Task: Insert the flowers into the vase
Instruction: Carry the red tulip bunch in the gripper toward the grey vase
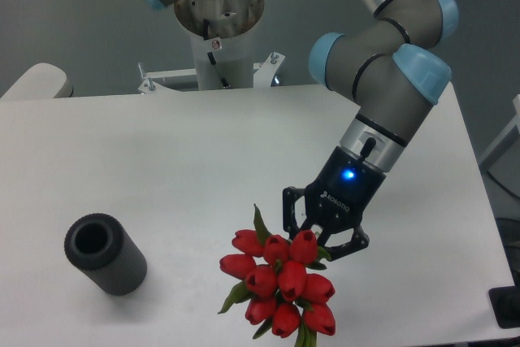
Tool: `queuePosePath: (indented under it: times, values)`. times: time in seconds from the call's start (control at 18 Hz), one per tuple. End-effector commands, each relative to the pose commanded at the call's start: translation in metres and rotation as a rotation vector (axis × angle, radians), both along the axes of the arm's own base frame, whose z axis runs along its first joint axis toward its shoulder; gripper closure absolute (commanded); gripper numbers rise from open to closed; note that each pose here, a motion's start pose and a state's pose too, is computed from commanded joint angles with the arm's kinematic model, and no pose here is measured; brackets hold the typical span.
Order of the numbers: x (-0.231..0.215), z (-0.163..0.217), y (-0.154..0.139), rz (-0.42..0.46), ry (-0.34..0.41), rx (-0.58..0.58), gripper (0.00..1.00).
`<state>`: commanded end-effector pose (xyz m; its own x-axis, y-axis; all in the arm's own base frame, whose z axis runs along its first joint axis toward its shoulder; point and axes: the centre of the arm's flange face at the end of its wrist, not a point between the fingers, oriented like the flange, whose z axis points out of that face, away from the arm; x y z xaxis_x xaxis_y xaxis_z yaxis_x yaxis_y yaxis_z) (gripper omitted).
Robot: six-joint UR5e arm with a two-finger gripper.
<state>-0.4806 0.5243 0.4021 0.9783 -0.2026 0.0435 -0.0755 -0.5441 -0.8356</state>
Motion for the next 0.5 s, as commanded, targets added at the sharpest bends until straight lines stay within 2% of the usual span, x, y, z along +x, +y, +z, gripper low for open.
queuePosePath:
  times: [0.5]
  values:
    - [0.0093, -0.0038, 0.0066, -0.011, -0.005, -0.001, 0.79]
